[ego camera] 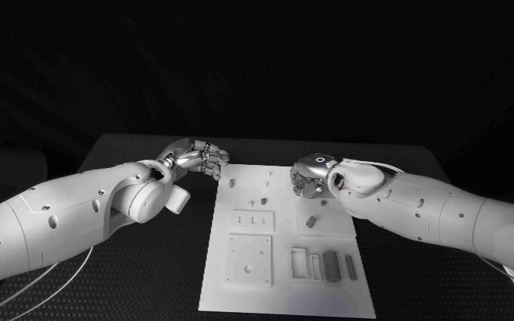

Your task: Assemble the parts on the task board

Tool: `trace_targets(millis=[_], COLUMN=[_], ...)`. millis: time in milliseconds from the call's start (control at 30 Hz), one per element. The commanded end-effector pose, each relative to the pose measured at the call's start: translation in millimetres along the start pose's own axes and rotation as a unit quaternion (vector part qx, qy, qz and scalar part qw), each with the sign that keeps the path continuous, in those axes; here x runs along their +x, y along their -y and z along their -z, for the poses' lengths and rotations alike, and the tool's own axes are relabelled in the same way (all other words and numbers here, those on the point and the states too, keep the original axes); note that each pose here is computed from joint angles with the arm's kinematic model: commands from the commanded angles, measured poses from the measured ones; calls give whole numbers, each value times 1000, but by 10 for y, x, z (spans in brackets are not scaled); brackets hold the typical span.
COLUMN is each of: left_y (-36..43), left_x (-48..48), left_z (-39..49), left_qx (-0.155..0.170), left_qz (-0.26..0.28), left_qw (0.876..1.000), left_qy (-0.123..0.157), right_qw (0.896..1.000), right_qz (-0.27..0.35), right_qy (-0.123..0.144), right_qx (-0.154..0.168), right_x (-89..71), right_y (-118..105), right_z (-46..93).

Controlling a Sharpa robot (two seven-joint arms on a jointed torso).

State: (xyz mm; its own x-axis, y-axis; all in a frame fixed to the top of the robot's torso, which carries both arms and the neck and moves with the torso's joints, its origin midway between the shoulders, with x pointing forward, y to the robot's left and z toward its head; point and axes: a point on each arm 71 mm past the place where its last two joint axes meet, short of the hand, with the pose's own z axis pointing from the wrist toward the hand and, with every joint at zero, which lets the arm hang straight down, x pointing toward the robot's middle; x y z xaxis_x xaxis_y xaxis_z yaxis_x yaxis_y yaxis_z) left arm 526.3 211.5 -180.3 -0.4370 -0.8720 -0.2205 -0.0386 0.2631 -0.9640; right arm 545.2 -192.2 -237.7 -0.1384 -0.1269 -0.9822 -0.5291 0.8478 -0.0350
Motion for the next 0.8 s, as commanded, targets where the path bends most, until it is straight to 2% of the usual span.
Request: trace_targets(millis=[33,167,333,600,800], left_y=[16,18,17,16,13], left_x=[20,21,17,13,5], left_z=[0,1,5,7,6], left_qx=[2,2,2,1,0], left_qz=[3,3,3,2,2], left_qw=[1000,1000,1000,1000,1000], left_qy=[-8,-9,-8,-7,-5], right_qw=[1000,1000,1000,999,997], right_qz=[6,16,19,14,15], right_qy=[-16,-10,16,36,71], right_qx=[-7,-6,3,17,24], right_x=[91,85,49,12,-110], right_y=[-52,-57,-35,-31,-45], right_z=[2,6,22,64,66])
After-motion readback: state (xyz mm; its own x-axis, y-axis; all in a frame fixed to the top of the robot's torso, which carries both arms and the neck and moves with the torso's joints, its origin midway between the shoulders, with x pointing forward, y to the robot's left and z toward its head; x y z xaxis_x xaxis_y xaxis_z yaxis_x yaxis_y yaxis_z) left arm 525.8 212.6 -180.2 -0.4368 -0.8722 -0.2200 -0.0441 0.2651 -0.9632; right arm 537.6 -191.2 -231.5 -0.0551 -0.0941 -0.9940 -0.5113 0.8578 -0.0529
